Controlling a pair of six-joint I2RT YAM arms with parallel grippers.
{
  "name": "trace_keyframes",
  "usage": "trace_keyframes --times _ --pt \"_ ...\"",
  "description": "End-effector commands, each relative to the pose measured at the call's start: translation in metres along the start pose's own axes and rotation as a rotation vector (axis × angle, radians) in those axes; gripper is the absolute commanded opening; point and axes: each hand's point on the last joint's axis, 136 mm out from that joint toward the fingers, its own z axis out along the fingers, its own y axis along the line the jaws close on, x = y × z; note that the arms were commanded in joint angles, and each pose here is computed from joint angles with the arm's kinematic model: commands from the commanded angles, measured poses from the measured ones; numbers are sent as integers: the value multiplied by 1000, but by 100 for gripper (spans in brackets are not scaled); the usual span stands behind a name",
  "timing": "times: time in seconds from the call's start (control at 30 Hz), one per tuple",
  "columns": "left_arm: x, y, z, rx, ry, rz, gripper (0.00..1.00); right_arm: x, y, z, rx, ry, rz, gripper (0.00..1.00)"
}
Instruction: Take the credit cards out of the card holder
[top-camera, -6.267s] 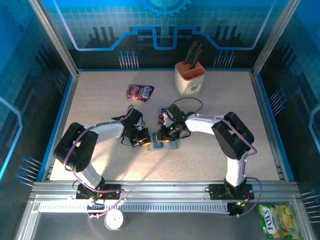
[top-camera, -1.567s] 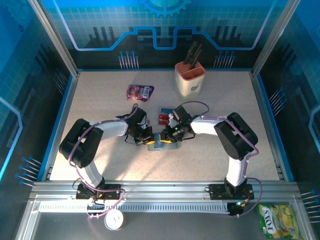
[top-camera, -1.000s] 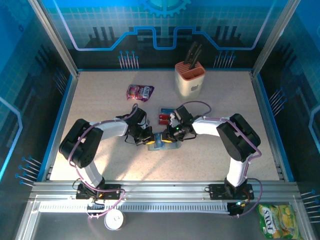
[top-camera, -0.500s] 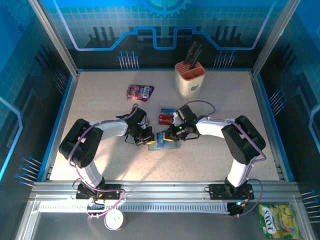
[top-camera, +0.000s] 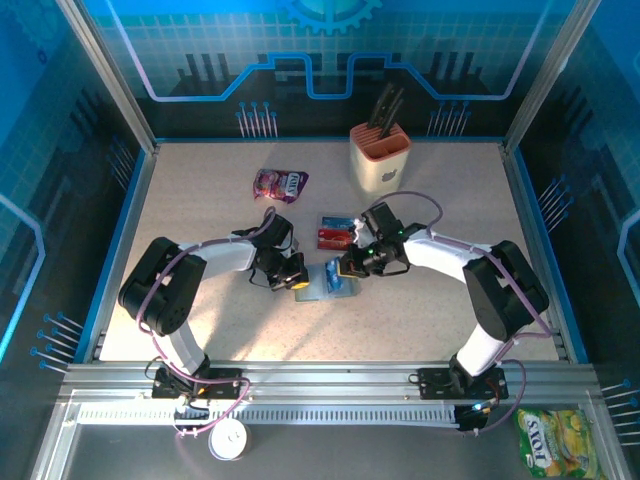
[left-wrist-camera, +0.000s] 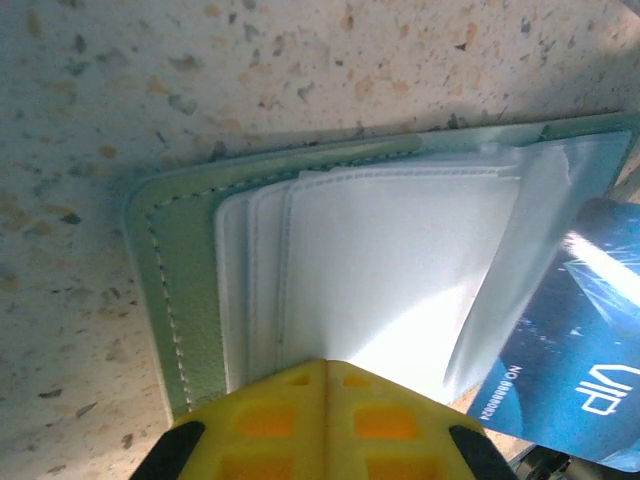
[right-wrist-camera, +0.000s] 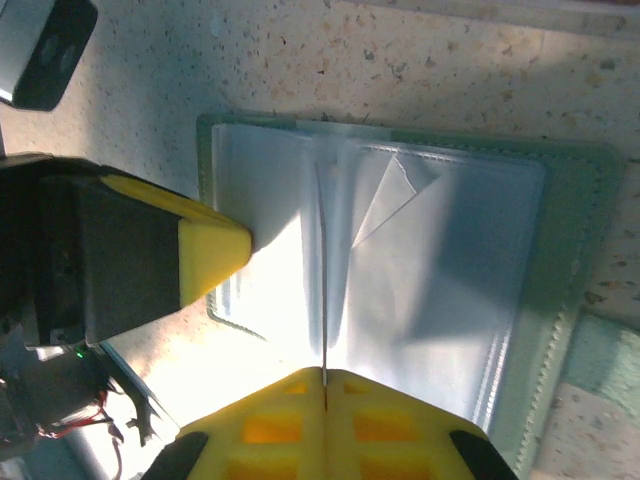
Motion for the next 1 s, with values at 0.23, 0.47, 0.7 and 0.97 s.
trace_keyframes --times 0.23,0.47,0.7,0.97 --pt "-1 -7 -16 -5 -14 -8 0 -16 -2 -43 199 10 -369 1" --pt "-4 -15 -24 8 -34 7 0 -23 -14 -55 319 68 -618 1" --pt "-7 -17 -30 7 -62 17 5 -28 -6 -59 294 177 -970 0" --pt "-6 -10 -35 -24 -72 23 5 -59 -3 -70 378 309 -1159 0"
